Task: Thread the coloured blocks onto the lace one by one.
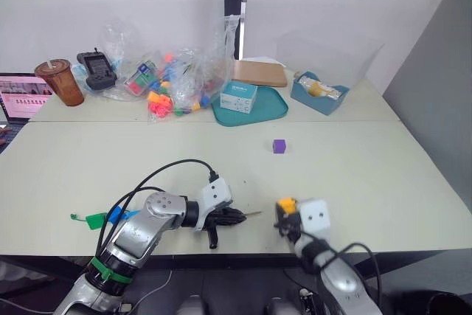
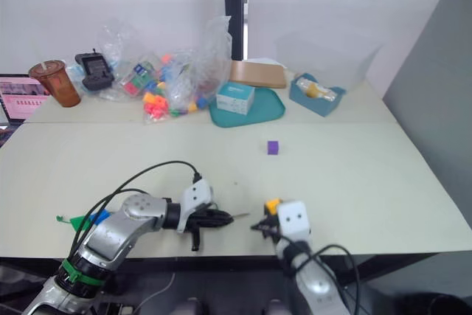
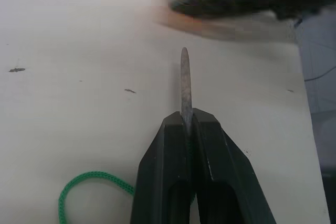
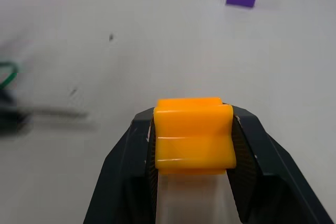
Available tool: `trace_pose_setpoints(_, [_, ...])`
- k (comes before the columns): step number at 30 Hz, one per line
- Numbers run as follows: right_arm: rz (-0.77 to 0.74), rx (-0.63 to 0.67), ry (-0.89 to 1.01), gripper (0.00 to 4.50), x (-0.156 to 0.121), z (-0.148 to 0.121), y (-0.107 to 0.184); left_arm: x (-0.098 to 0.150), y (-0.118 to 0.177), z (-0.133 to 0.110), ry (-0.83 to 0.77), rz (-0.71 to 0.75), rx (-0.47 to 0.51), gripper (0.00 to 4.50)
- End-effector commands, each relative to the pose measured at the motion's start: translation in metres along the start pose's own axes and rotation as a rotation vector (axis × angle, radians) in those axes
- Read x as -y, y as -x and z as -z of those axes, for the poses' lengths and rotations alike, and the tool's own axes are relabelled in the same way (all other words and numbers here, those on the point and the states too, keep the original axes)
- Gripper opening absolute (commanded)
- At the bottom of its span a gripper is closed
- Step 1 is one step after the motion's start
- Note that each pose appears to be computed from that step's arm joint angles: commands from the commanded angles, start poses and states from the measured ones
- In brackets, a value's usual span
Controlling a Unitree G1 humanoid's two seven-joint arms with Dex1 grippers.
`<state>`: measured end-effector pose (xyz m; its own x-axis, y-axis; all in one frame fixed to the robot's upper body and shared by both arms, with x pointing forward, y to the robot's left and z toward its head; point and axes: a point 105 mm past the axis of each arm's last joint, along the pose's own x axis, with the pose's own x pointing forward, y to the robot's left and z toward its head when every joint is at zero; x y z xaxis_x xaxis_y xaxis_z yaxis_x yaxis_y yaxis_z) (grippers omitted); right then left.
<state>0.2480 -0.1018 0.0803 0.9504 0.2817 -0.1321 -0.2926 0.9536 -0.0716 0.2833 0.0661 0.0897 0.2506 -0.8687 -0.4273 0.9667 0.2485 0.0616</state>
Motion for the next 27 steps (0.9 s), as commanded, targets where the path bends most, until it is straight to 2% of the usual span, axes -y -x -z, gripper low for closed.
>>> trace_pose_setpoints(1, [-0.012,-0.012,-0.005,1.2,-0.007,-0.001,0.005,0.001,-0.001,-0.011,-0.04,0.016,0.034,0.0])
trace_pose_setpoints(5, [-0.04,-0.096,-0.037,1.2,-0.017,0.016,0.002,0.0,0.0,-0.012,-0.044,0.02,0.033,0.0])
trace_pose_setpoints(8, [-0.037,-0.099,-0.04,1.2,-0.018,0.017,-0.001,0.0,0.001,-0.011,-0.046,0.023,0.027,0.0])
trace_pose_setpoints(10, [-0.002,-0.041,-0.045,2.27,-0.009,0.005,-0.001,0.0,0.001,-0.01,-0.046,0.023,0.025,0.0])
trace_pose_setpoints(13, [-0.008,0.017,-0.043,3.29,-0.003,-0.01,0.0,0.0,0.001,-0.01,-0.046,0.024,0.024,0.0])
trace_pose_setpoints(16, [-0.107,0.053,-0.004,4.3,0.004,-0.024,0.004,0.002,0.001,-0.009,-0.048,0.027,0.025,0.0])
trace_pose_setpoints(17, [-0.134,0.062,0.01,4.45,0.009,-0.029,0.005,0.003,0.0,-0.01,-0.048,0.028,0.027,0.0])
trace_pose_setpoints(20, [-0.31,0.083,0.043,4.45,0.012,-0.047,0.01,0.004,0.0,-0.01,-0.048,0.029,0.029,0.0])
trace_pose_setpoints(23, [-0.653,-0.019,0.082,4.45,0.004,-0.053,0.024,0.006,0.002,-0.01,-0.052,0.034,0.026,0.0])
trace_pose_setpoints(27, [-0.884,-0.118,0.169,4.45,0.02,-0.066,0.021,0.007,0.004,-0.009,-0.058,0.037,0.019,0.0])
